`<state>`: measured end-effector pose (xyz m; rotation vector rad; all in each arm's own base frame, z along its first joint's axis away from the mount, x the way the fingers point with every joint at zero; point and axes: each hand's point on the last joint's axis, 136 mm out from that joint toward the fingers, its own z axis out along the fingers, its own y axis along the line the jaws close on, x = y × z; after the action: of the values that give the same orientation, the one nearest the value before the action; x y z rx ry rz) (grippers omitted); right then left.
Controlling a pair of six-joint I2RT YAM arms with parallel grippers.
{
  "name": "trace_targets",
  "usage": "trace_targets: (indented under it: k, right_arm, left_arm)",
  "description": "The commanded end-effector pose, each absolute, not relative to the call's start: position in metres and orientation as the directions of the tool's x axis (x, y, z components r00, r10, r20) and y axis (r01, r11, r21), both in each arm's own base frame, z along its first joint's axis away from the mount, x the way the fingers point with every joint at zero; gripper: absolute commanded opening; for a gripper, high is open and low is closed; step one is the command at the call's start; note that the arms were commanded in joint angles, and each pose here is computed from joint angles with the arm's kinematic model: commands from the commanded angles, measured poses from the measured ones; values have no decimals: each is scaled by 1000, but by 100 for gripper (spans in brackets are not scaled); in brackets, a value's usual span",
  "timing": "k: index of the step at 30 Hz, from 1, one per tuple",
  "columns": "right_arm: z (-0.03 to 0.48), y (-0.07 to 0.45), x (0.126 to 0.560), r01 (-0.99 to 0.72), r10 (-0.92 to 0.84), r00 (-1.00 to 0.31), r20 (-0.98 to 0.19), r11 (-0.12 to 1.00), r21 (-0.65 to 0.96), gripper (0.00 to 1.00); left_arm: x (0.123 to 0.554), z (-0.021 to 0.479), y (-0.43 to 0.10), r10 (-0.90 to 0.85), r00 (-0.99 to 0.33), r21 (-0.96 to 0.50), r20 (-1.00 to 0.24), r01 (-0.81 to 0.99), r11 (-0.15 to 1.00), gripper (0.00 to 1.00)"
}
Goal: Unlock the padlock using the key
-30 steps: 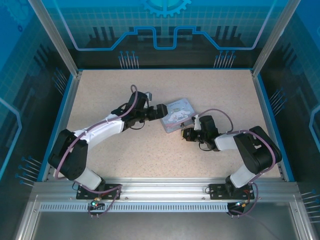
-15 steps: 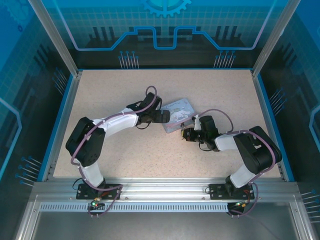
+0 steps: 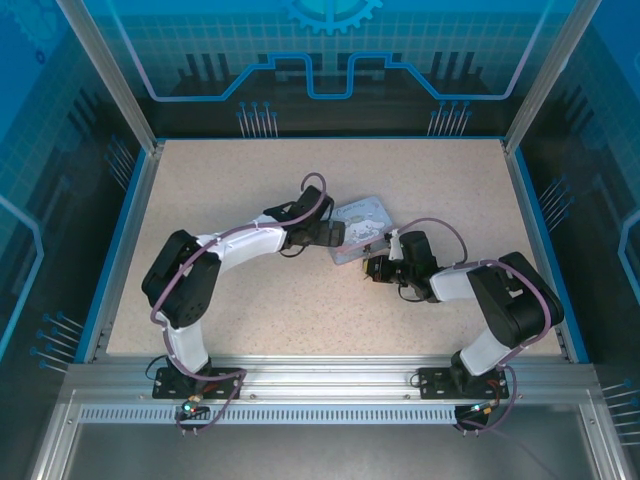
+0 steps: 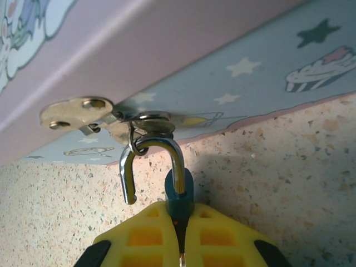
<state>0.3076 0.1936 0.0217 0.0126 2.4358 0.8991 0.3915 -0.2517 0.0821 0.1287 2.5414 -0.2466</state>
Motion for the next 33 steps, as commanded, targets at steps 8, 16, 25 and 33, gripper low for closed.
trace_targets:
  k: [8,16,25,33]
  right_arm:
    - [19,193,304,-135,218,-871,-440,755,642,0]
    - [29,198,302,-97,282,-872,-399,701,707,0]
    - [37,202,304,-41,359,-869,-342,636,771,0]
    - [32,208,308,5,405,-868,-286,584,812,0]
  left_arm:
    - [377,44,-240,144,-856,0,-497,165,986,99]
    - [367,37,-238,120,-870,-24,-479,149,989,99]
    - [361,30,-241,103,-879,-46,-466,141,989,99]
    - [359,27,-240,100,-881,-48,-463,137,989,99]
